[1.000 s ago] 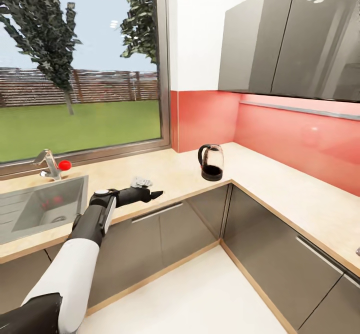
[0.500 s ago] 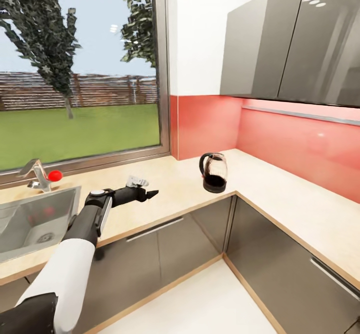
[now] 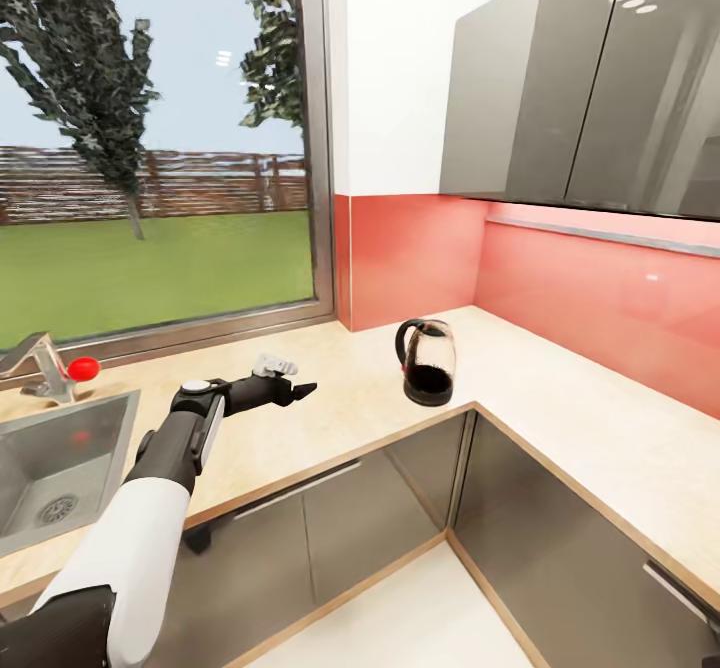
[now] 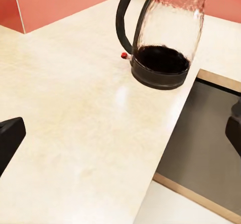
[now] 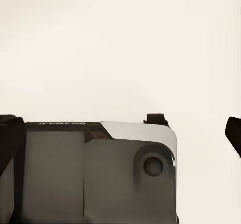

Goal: Set up a coffee station on the kitchen countertop: keep the coffee maker on the countertop, move the bottle of coffee from the kitchen shelf to the counter next to the coffee maker, place a paper coffee filter on top of the coffee maker, put the saucer next to the coffee maker with the coffee cup on the saucer, and place the electric kettle next to the coffee maker.

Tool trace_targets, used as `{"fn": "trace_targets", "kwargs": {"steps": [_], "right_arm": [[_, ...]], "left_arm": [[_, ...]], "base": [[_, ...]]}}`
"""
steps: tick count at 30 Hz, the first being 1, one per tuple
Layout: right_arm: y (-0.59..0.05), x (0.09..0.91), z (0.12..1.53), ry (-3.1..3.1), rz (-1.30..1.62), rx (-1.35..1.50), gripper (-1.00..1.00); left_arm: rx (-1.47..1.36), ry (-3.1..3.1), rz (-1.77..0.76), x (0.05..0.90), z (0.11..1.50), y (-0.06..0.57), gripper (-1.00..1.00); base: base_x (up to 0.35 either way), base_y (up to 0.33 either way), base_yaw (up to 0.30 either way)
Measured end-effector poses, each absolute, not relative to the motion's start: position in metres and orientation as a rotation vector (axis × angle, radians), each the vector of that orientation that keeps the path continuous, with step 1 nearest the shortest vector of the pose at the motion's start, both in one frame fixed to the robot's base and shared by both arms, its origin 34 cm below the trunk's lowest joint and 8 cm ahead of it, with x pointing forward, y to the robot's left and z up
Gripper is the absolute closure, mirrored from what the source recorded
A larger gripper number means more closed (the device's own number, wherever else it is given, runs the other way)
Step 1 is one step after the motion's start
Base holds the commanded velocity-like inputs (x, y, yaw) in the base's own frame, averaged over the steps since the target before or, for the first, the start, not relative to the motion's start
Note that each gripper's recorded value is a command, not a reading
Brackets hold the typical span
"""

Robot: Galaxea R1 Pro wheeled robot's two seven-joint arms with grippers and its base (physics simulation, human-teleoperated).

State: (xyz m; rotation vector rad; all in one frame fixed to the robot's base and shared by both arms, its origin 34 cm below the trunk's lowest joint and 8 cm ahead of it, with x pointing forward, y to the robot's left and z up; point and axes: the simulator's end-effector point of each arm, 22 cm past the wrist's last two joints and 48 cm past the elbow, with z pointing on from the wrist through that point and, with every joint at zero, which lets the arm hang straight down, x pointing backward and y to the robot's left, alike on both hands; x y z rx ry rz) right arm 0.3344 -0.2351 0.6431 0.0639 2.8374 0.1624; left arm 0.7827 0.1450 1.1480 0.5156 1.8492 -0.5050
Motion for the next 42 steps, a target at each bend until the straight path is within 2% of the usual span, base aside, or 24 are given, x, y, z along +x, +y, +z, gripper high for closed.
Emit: {"fn": "trace_targets", "kwargs": {"steps": [8,15,20,22,25,34,42], "right_arm": [[-0.234,0.335,0.643,2.836,0.164,0.064,-1.0],[-0.234,0.335,0.644,2.835,0.165,0.065,-1.0],[-0.234,0.337,0.644,2.832,0.165,0.064,-1.0],[-0.233,0.337,0.645,2.831,0.167,0.064,-1.0],[-0.233,0.337,0.645,2.831,0.167,0.064,-1.0],[-0.231,0.337,0.645,2.83,0.175,0.069,-1.0],[-0.232,0.336,0.645,2.832,0.167,0.058,-1.0]], "left_arm": [[0.516,1.849,-0.505,0.782,1.148,0.145,-1.0],[0.517,1.85,-0.503,0.782,1.148,0.147,-1.0],[0.538,1.854,-0.5,0.779,1.151,0.174,-1.0],[0.639,1.86,-0.554,0.759,1.157,0.217,-1.0],[0.699,1.869,-0.597,0.744,1.158,0.234,-1.0],[0.768,1.934,-0.562,0.733,1.136,0.244,-1.0],[0.771,1.934,-0.558,0.733,1.136,0.242,-1.0]], "base": [[0.07,-0.008,-0.003],[0.218,-0.016,-0.209],[0.013,0.0,-0.225],[0.001,0.0,-0.073],[0.0,0.0,-0.025],[0.01,0.0,-0.002],[0.27,-0.155,0.0]]}}
